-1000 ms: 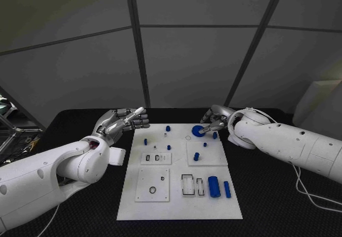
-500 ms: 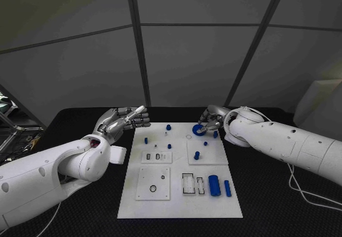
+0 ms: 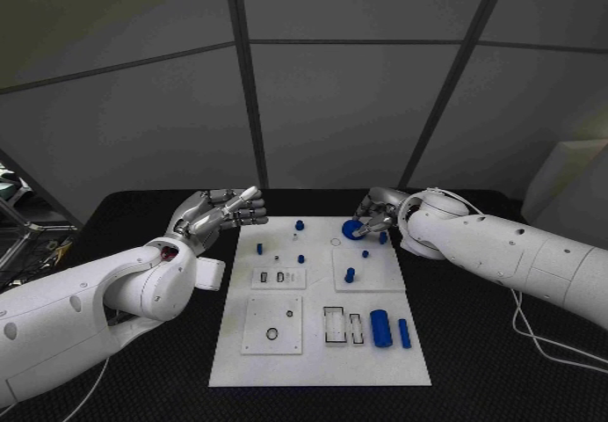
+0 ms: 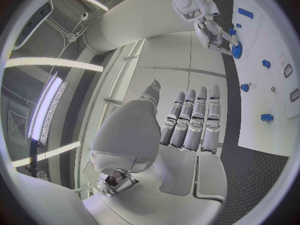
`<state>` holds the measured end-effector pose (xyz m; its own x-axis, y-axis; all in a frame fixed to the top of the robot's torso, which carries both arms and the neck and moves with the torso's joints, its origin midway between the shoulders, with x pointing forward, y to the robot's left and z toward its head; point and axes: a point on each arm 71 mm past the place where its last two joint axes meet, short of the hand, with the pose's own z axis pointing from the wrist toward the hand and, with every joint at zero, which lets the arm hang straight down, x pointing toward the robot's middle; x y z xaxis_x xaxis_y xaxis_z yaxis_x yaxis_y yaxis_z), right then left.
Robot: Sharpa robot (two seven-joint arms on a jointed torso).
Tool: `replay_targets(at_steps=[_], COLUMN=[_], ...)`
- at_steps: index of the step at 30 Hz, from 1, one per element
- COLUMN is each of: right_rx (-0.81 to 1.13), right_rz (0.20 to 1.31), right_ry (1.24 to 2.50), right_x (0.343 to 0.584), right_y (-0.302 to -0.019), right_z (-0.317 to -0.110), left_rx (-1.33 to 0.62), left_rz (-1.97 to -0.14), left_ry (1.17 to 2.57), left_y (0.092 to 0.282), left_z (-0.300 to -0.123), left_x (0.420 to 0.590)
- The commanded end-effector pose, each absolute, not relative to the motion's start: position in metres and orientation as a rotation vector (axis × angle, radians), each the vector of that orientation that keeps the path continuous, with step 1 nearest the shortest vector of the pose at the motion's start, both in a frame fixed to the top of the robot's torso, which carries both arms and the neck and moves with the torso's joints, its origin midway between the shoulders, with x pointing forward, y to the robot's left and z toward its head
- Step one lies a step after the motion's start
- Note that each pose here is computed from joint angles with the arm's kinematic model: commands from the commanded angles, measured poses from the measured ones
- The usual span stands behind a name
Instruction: Assemble the parts on the task board
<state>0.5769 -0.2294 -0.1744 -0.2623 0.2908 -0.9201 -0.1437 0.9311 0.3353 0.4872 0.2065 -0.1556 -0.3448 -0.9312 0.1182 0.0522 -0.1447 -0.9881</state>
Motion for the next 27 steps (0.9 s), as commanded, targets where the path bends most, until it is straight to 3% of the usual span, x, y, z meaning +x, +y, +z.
replay_targets(at_steps=[1, 11, 27], right_rx=[0.082, 0.065, -0.005], right_rz=[0.390, 0.386, 0.490], right_ry=[1.816, 1.809, 1.548], right_x=[0.577, 0.577, 0.563], right_y=[-0.230, -0.230, -0.199], right_z=[-0.176, -0.175, -0.150], left_rx=[-1.051, -1.050, -1.052], left_rz=[-1.617, -1.618, -1.615], left_ry=[1.336, 1.336, 1.336], left_y=[0.205, 0.205, 0.206], left_z=[-0.154, -0.154, -0.154], left_x=[0.487, 0.487, 0.487])
